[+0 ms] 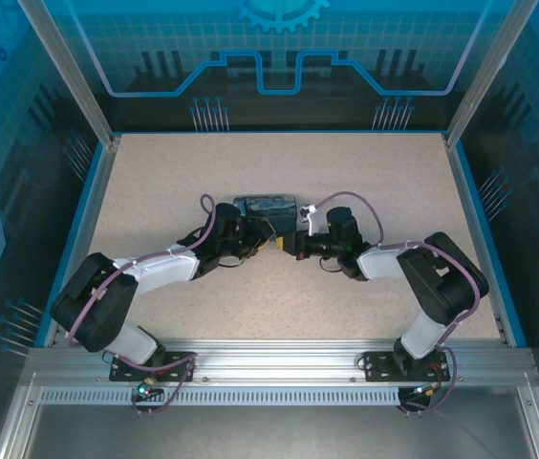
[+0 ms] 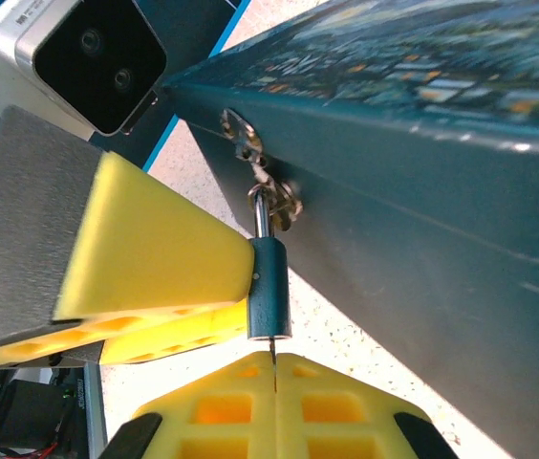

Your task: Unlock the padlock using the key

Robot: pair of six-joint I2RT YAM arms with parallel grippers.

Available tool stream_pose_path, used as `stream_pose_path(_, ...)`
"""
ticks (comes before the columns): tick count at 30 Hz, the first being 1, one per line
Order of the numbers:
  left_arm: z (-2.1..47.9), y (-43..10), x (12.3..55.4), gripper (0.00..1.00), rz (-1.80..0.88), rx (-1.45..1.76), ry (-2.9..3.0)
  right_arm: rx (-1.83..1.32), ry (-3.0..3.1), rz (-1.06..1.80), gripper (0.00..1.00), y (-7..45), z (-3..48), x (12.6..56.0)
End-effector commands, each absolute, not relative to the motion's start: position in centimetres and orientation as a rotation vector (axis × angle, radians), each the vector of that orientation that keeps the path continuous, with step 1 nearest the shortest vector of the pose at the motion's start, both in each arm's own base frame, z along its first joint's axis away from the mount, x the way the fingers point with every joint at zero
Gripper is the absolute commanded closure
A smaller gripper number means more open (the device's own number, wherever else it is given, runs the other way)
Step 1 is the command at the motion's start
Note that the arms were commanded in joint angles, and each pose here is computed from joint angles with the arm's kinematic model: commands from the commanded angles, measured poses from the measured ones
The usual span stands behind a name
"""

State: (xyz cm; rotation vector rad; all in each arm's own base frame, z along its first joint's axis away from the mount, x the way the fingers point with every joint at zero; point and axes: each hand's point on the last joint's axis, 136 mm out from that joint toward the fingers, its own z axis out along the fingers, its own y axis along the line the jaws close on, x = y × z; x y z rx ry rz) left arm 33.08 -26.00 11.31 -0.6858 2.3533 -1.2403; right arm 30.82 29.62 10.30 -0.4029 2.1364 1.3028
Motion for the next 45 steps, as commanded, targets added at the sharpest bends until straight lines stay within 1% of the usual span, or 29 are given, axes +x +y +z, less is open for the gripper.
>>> stream_pose_path(1,12.1,-26.6,33.0,0.63,-1.293,-0.645,2.319,-0.435,2.152,1.304,1.00,30.6,9.9,30.6)
stream_pose_path(15,10.1,-26.7,33.3,0.59,-1.262,-0.673,2.352,-0.421,2.193,1.286,1.00,30.7,8.9,30.6)
stream_pose_path(20,9.2,-26.2,33.1,0.53,-1.231,-0.707,2.361,-0.396,2.246,1.260,1.00,30.4,7.4,30.5)
stream_pose_path(22,9.0,-26.1,33.1,0.53,-1.226,-0.717,2.361,-0.385,2.254,1.265,1.00,30.4,7.0,30.6)
stream_pose_path(25,8.6,-26.1,33.1,0.51,-1.222,-0.734,2.366,-0.375,2.256,1.276,1.00,30.5,6.8,30.6)
stream_pose_path(28,8.4,-25.9,33.0,0.46,-1.225,-0.765,2.360,-0.362,2.261,1.278,1.00,30.4,6.9,30.8)
stream_pose_path(33,8.4,-24.3,32.4,0.42,-1.184,-0.829,2.322,-0.326,2.285,1.278,1.00,30.3,6.8,30.8)
stream_pose_path(36,8.7,-23.1,31.8,0.43,-1.168,-0.885,2.284,-0.294,2.323,1.287,1.00,30.2,6.5,30.6)
stream_pose_path(39,8.9,-22.5,31.5,0.48,-1.175,-0.938,2.250,-0.270,2.357,1.286,1.00,30.3,6.3,30.3)
stream_pose_path(42,8.9,-22.9,31.5,0.52,-1.212,-0.971,2.228,-0.257,2.384,1.276,1.00,30.2,6.0,30.2)
stream_pose_path(45,8.6,-23.6,31.6,0.54,-1.254,-0.994,2.213,-0.243,2.389,1.294,1.00,30.5,6.1,30.0)
